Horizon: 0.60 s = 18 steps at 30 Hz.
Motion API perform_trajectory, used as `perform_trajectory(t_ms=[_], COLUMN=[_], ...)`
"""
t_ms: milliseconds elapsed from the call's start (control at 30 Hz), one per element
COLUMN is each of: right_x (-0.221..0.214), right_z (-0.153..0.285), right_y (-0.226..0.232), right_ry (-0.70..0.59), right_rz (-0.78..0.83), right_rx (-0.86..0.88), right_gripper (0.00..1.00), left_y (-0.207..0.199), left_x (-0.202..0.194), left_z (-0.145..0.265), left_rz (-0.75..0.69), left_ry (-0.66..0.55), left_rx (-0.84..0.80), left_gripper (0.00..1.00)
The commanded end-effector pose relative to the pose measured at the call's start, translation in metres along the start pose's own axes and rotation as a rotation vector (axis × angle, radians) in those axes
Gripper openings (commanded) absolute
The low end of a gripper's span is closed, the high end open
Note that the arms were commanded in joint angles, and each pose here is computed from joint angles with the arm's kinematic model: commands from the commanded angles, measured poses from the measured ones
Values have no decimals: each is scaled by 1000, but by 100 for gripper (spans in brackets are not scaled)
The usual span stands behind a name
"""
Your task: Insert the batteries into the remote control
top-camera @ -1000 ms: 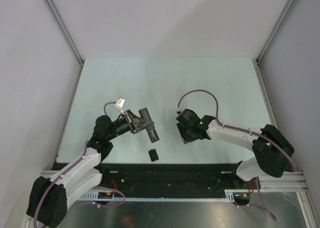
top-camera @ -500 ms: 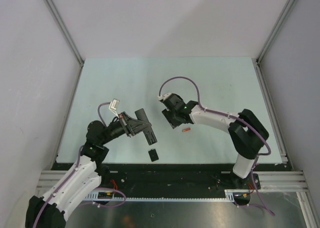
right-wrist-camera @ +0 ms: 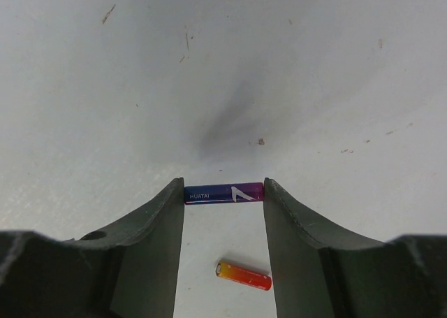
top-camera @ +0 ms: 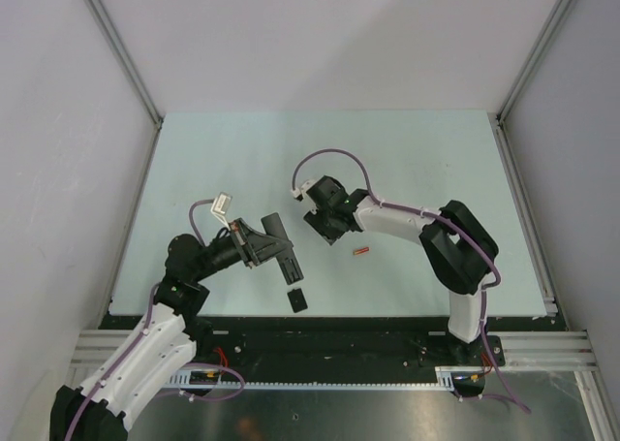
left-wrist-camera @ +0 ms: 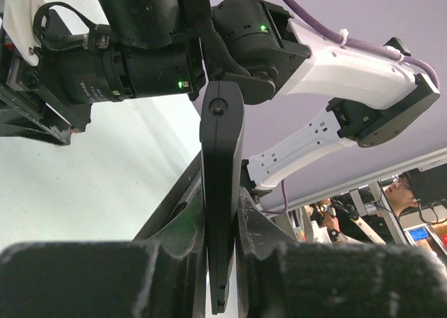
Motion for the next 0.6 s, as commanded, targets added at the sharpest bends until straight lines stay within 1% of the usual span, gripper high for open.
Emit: perform_trajectory(t_ms=[0,233,367,567], right_x=[10,-2,-10,-17], right_z=[-2,-10,-17,-20], right_y=[4,5,6,9], right_ry=[-5,43,76,103], right_rz=[56,81,85,66], right_rx=[78,110,106,102], right_gripper=[38,38,41,48], left_y=[-15,-13,-13,-11], left_x=[9,7,6,4], left_z=[1,1,2,3], left_rz=[-54,-57,-60,-54], left_ry=[-13,-1,-1,1], left_rx=[-46,-44,-44,-36], left_gripper=[0,0,0,0])
Point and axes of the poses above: each gripper's point midway between its finger pads, its own z axis back along the fingers, its own y axis along the line the jaws close on, x = y × z, the point moved 2 cm from there along z, back along the fingers, and after that the axes turned 14 degrees about -z, right-handed, at the moved point
